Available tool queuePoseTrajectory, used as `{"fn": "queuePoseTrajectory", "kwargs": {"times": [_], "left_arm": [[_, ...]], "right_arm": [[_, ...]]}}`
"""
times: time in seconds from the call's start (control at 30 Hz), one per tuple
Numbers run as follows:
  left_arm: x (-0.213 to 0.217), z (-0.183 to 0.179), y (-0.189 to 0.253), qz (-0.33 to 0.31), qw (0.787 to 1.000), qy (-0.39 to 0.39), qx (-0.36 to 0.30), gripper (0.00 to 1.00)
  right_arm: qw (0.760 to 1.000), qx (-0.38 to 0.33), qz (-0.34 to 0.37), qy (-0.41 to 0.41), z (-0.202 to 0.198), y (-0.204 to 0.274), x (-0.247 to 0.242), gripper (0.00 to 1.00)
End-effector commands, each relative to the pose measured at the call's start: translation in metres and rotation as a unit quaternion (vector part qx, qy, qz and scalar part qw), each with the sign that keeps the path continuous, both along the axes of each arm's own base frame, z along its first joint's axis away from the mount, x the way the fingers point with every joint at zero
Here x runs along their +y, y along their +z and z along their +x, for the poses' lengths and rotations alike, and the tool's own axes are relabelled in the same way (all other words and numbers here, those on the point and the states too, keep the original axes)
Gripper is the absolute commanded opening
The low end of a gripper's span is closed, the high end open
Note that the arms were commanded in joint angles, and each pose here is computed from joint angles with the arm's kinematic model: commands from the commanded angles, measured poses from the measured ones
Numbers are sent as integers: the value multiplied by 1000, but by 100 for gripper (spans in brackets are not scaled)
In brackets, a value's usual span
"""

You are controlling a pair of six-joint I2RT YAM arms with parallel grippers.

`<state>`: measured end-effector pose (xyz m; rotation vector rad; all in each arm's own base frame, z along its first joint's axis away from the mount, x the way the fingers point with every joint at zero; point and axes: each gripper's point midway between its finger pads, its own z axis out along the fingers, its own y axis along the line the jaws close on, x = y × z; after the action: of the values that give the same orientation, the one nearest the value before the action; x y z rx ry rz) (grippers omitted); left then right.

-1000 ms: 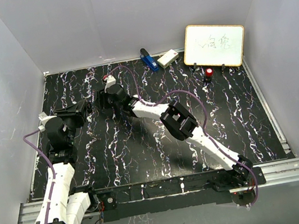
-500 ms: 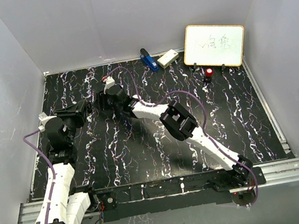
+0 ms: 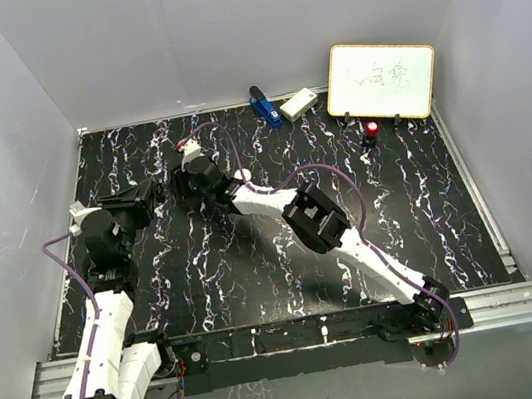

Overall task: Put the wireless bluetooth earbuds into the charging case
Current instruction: Pick up the earbud from the center of the board.

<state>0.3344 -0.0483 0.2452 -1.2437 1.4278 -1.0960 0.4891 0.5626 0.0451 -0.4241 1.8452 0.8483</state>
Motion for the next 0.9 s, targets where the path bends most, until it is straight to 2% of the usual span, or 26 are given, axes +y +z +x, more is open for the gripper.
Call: {"fn": "queuePoseTrajectory", "kwargs": {"times": [0.0,0.67,0.87], "left_arm": [[2,-3,7,-1,1000,2,-17,0],[2,-4,8,-2,1000,3,-18,0],[2,-5,9,-3,1000,3,-19,0]], "right_arm": [[998,6,-57,-10,-6,-32,-8,39],[994,-10,-104,-31,-5,-36,-15,35],[992,-12,-117,-34,-5,-37,-17,31]]}}
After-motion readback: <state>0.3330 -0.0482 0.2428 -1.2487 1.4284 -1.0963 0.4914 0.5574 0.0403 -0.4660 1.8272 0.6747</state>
